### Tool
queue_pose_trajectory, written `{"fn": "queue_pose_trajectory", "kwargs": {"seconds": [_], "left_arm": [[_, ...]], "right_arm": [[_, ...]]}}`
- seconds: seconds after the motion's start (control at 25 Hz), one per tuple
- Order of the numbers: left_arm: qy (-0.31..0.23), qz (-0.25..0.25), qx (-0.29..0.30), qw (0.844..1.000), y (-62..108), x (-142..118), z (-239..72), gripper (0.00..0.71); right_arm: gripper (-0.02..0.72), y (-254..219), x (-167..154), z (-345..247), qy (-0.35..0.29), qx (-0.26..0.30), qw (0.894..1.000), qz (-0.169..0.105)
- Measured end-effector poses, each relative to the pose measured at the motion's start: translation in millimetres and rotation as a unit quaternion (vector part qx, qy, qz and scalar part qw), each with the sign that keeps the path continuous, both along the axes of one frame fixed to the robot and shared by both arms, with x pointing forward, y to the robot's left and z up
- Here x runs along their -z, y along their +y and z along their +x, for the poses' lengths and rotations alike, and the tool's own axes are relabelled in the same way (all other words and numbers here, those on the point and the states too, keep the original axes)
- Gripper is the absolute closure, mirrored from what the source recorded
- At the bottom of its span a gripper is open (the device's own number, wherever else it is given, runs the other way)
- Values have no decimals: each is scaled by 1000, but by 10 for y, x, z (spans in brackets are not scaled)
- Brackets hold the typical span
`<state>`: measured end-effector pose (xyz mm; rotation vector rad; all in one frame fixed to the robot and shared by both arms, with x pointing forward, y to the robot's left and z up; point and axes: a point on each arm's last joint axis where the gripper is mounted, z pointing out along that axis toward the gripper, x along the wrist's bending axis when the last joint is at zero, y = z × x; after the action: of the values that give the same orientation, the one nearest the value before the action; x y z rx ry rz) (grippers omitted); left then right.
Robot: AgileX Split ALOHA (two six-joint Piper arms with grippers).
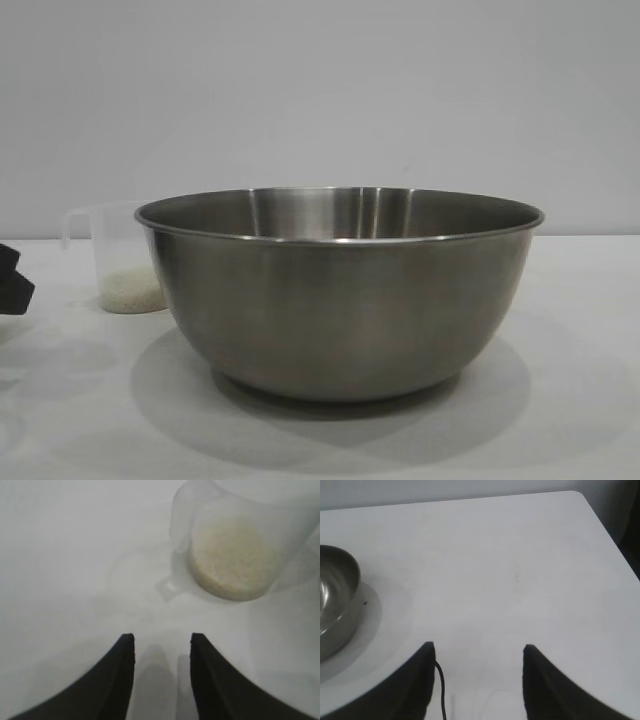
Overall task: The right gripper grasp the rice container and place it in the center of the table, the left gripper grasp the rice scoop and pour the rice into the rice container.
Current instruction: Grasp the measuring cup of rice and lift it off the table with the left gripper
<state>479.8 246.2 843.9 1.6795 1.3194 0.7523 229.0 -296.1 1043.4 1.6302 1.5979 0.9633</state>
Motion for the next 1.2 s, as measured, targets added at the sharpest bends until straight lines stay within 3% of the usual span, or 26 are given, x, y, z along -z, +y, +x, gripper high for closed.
{"fn": "queue_pose_trajectory", "kwargs": {"seconds": [1.2], "left_arm": [[-60,-14,1,998,-107,11,527,490]], "right_arm": [[370,0,0,0,0,0,1000,0]]}}
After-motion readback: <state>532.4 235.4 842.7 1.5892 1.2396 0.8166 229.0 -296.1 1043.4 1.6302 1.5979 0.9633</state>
